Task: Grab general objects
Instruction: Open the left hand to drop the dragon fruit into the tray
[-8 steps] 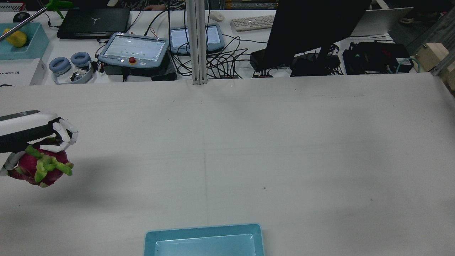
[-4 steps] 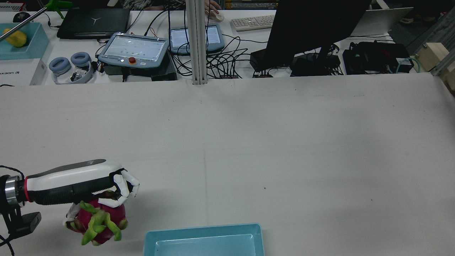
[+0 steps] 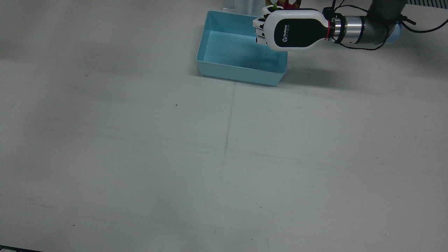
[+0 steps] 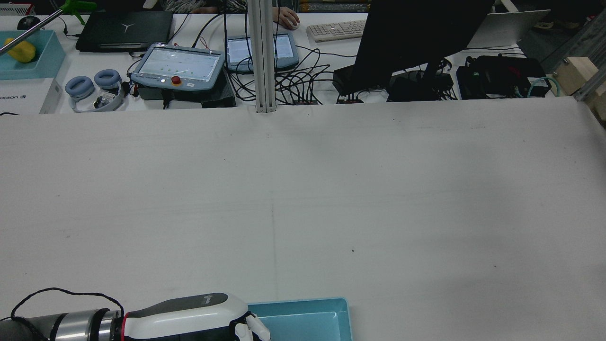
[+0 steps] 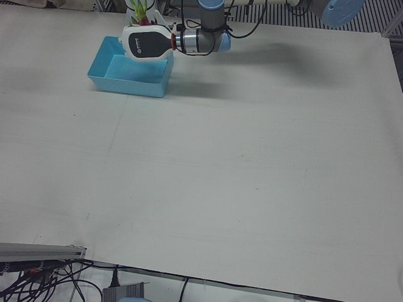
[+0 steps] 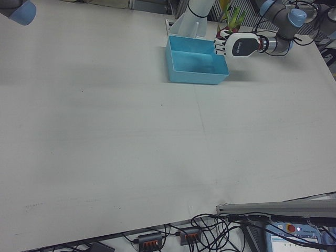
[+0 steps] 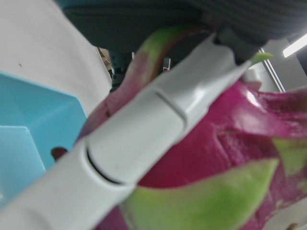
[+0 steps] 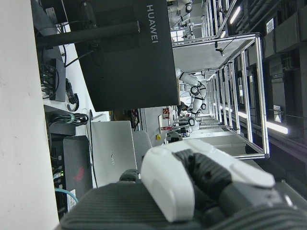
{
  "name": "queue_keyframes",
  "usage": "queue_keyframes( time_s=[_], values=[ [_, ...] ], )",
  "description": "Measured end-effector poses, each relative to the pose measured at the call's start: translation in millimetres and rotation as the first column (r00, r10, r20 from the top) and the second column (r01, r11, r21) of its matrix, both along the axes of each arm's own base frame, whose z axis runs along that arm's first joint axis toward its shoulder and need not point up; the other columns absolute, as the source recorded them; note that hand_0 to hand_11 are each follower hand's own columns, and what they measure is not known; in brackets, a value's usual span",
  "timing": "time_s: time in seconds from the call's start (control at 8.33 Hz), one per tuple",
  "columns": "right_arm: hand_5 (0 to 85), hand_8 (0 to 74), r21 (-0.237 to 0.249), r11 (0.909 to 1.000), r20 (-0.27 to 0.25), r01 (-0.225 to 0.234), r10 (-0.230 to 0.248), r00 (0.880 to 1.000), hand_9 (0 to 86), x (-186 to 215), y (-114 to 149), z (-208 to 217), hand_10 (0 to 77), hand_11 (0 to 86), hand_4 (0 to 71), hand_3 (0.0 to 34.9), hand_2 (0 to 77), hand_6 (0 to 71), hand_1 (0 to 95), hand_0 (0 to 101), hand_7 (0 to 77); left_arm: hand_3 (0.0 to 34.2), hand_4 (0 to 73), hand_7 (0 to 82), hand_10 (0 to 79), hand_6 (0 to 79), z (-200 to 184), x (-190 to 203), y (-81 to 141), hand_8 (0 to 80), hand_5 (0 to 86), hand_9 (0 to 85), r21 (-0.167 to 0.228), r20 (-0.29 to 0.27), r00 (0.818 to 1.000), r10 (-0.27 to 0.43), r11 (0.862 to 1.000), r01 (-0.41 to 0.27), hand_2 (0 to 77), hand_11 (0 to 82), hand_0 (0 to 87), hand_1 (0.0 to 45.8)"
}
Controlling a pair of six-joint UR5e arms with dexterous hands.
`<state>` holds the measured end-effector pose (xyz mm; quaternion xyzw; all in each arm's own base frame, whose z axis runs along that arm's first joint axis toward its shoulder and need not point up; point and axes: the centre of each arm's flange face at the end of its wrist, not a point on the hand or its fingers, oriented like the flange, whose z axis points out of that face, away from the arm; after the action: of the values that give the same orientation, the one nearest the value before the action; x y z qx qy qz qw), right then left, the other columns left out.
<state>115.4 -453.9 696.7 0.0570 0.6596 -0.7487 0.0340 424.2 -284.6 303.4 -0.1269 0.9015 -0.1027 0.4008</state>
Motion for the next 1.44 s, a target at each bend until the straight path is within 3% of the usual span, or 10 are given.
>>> queue_keyframes(
  time_s=[0.24, 0.72, 0.84, 0.96, 1.08, 1.2, 1.32, 1.44],
  values=[
    [0.0, 0.0, 0.000, 1.0000, 0.000, 0.000, 0.000, 1.000, 0.5, 0.0, 0.0, 0.0, 0.0, 0.5, 0.0, 0.0, 77.4, 0.0, 94.9, 0, 0.0, 0.0, 66.5, 69.8, 33.8, 52.4, -14.5, 30.4, 24.7, 56.7, 72.0, 53.5, -0.005, -0.051, 0.997, 0.054, 0.999, -0.054, 4.9, 69.8, 79.8, 0.0],
    [0.0, 0.0, 0.000, 1.0000, 0.000, 0.000, 0.000, 1.000, 0.5, 0.0, 0.0, 0.0, 0.0, 0.0, 0.0, 0.0, 77.4, 0.0, 94.9, 0, 0.0, 0.0, 66.5, 69.3, 34.4, 52.4, -11.1, 44.7, 32.8, 56.7, 72.0, 52.9, -0.024, -0.060, 0.996, 0.065, 0.997, -0.067, 4.9, 68.7, 80.0, 0.0],
    [0.0, 0.0, 0.000, 1.0000, 0.000, 0.000, 0.000, 1.000, 0.5, 0.0, 0.0, 0.0, 0.0, 0.5, 0.0, 0.0, 77.4, 0.0, 94.9, 0, 0.0, 0.0, 55.1, 70.4, 38.7, 50.2, -7.6, 44.8, 30.0, 50.2, 74.2, 50.2, -0.049, -0.056, 0.998, 0.042, 0.998, -0.045, 4.9, 24.5, 80.1, 0.0],
    [0.0, 0.0, 0.000, 1.0000, 0.000, 0.000, 0.000, 1.000, 0.5, 0.0, 0.0, 0.0, 0.0, 0.5, 0.0, 0.0, 77.4, 0.0, 94.9, 0, 0.0, 0.0, 55.1, 70.4, 38.7, 50.2, -4.9, 45.5, 28.6, 50.2, 74.2, 50.2, -0.067, -0.053, 0.998, 0.027, 0.997, -0.031, 4.9, 24.5, 80.1, 0.0],
    [0.0, 0.0, 0.000, 1.0000, 0.000, 0.000, 0.000, 1.000, 0.5, 0.0, 0.0, 0.0, 0.0, 0.5, 0.0, 0.0, 77.4, 0.0, 94.9, 0, 0.0, 0.0, 40.9, 74.7, 38.2, 40.9, -4.3, 46.0, 28.3, 38.2, 76.9, 38.7, -0.074, -0.054, 0.998, 0.021, 0.997, -0.025, 3.3, 26.2, 80.5, 0.0],
    [0.0, 0.0, 0.000, 1.0000, 0.000, 0.000, 0.000, 1.000, 0.5, 0.0, 0.0, 0.0, 0.0, 0.5, 0.0, 0.0, 77.4, 0.0, 94.9, 0, 0.0, 0.0, 10.4, 65.4, 38.2, 18.0, -4.3, 46.4, 28.6, 8.2, 4.4, 15.3, -0.077, -0.056, 0.998, 0.019, 0.997, -0.024, 0.5, 17.5, 80.5, 0.0],
    [0.0, 0.0, 0.000, 1.0000, 0.000, 0.000, 0.000, 1.000, 0.5, 0.0, 0.0, 0.0, 0.0, 0.5, 0.0, 0.0, 77.4, 0.0, 94.9, 0, 0.0, 0.0, 8.2, 57.3, 38.2, 1.6, -4.3, 48.3, 32.4, 1.6, 15.3, 2.7, -0.077, -0.056, 0.998, 0.027, 0.997, -0.031, 0.5, 14.2, 80.5, 0.0],
    [0.0, 0.0, 0.000, 1.0000, 0.000, 0.000, 0.000, 1.000, 0.5, 0.0, 0.0, 0.0, 0.0, 0.5, 0.0, 0.0, 77.4, 0.0, 94.9, 0, 0.0, 0.0, 8.2, 57.3, 38.2, 1.6, -4.3, 50.5, 36.4, 1.6, 15.3, 2.7, -0.077, -0.056, 0.998, 0.035, 0.996, -0.040, 0.5, 14.2, 80.5, 0.0]
  ],
)
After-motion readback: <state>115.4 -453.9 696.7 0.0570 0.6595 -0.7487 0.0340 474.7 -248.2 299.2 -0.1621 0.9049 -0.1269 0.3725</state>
